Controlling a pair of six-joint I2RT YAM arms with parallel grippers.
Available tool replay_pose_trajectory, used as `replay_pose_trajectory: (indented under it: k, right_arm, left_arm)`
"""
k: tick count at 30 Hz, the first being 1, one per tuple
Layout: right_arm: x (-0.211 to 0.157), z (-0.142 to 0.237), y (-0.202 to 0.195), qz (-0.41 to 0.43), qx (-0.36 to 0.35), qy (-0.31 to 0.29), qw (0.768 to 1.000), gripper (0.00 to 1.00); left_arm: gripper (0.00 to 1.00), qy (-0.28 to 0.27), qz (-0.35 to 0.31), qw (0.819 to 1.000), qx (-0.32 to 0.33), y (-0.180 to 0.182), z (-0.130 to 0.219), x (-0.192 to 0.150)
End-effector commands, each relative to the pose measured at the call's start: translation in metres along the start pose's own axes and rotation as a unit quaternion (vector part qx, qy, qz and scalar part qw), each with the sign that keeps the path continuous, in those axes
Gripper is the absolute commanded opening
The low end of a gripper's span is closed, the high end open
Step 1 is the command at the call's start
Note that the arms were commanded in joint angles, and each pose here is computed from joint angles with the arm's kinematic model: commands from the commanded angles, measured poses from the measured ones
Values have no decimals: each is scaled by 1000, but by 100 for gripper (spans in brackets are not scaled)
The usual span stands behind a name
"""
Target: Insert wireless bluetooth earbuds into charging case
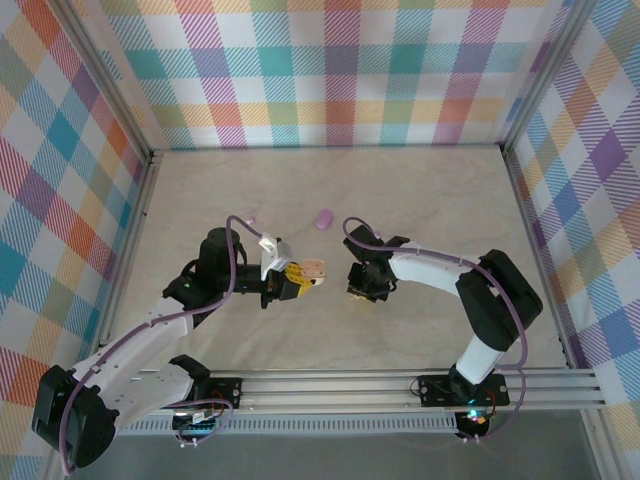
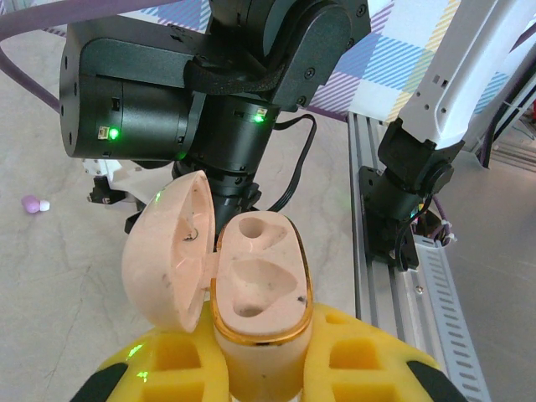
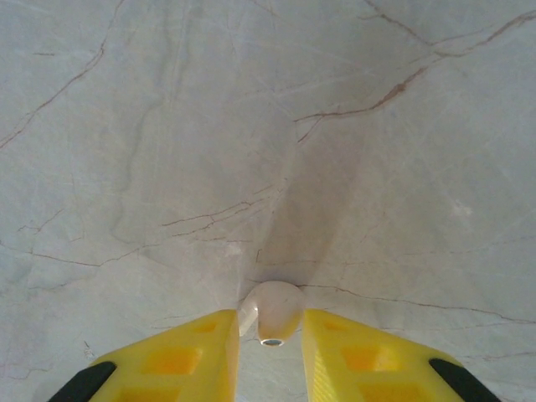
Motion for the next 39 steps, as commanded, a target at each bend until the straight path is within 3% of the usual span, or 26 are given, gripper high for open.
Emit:
replay_pose_trajectory:
  k: [1, 6, 11, 16, 25, 31, 39]
  right_arm:
    - [-3, -4, -3, 13, -18, 10, 1000, 27]
    - [-1, -7, -4, 25, -30, 10, 999, 24]
    - [2, -2, -4, 35, -34, 0, 999, 12]
    - [5, 9, -2, 52, -26, -17, 998, 8]
    - [18, 52, 21, 164, 38, -84, 982, 3]
    - [24, 107, 37, 236, 115, -171, 950, 0]
    - [6, 187, 58, 329, 252, -277, 867, 0]
  left_arm:
    - [0, -7, -14, 1000, -8, -4, 4, 2]
    - [0, -7, -14, 1000, -8, -5, 5, 2]
    - [0, -8, -14, 1000, -8, -6, 5, 2]
    - [0, -8, -14, 1000, -7, -6, 6, 3]
    - [0, -12, -16, 1000, -4, -5, 6, 5]
    - [0, -30, -22, 999, 5, -4, 8, 12]
    - [0, -59, -43, 997, 9, -5, 10, 23]
Point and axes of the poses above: each hand's point on the last joint's axis, 136 mm out from that joint toward the fingers, its own z axis back along the fingers, its own y axis along the line the jaws close on, x = y × z, the point moved 2 cm from there along z, back along the fingers, and after that the axes turned 5 degrees about -z, right-handed, at the moved point
